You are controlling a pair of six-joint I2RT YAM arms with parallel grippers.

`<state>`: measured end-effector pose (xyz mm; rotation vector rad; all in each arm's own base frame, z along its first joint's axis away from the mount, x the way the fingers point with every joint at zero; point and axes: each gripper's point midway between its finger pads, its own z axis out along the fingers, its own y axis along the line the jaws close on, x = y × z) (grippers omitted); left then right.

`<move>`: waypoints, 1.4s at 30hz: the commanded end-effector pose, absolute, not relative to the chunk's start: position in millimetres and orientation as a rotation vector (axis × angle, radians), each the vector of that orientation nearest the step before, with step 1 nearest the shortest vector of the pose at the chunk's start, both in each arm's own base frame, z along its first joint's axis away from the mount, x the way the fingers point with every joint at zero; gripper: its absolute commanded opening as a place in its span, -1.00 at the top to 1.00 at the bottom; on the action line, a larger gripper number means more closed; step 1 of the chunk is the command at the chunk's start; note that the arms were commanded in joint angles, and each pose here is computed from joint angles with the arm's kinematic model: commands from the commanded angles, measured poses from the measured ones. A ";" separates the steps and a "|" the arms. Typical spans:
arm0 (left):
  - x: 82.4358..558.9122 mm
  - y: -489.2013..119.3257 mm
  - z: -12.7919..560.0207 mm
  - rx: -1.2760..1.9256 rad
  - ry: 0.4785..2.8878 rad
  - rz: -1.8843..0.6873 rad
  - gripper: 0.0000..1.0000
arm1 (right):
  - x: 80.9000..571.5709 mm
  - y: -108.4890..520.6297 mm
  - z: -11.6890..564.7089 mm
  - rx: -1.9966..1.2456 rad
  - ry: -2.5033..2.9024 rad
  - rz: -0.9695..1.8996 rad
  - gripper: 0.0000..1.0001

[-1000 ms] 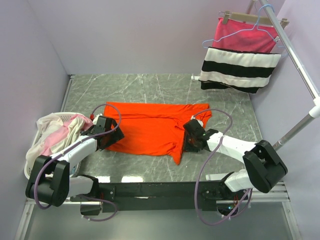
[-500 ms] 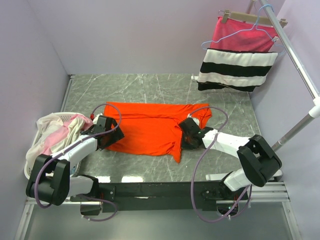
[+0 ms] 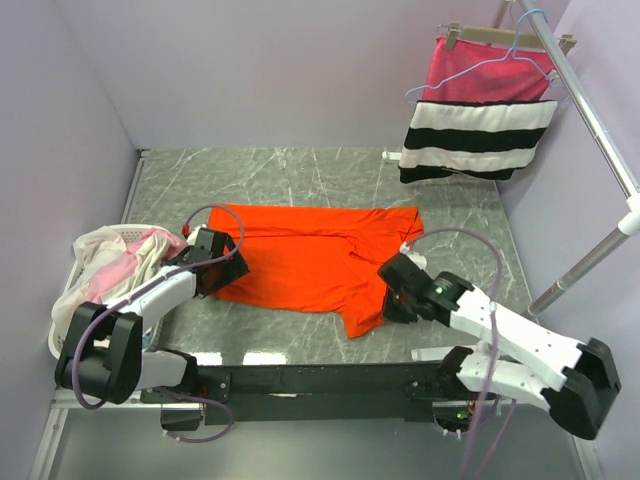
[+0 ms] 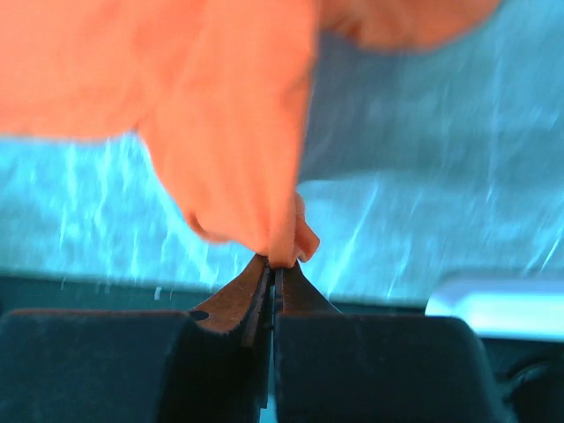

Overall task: Fold and stack the t-shirts
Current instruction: Grap the side of the flattened tshirt closest away from the robot with both arms

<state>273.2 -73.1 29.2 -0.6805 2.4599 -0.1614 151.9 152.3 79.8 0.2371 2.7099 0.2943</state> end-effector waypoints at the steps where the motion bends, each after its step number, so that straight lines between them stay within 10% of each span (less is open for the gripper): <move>1: 280.5 -72.5 37.4 -0.654 2.447 -0.146 -0.99 | 101.6 143.3 79.3 0.340 2.815 0.273 1.00; 7: 280.8 -71.1 48.3 -0.661 2.410 -0.159 -0.99 | 58.8 147.2 75.2 0.323 2.917 0.227 1.00; 10: 282.8 -72.7 52.4 -0.654 2.403 -0.173 -0.99 | 61.9 143.3 81.8 0.331 2.890 0.150 -0.04; 16: 290.3 -73.0 71.4 -0.644 2.361 -0.186 -0.99 | 128.2 143.0 144.6 0.403 2.546 0.116 -0.35; 25: 362.5 -79.7 126.8 -0.601 2.181 -0.207 -0.99 | 259.5 125.2 134.7 0.484 2.369 0.096 -0.36; 42: 444.2 -98.3 63.4 -0.607 2.293 -0.157 -0.99 | 404.2 147.3 61.9 0.353 2.552 0.026 -0.30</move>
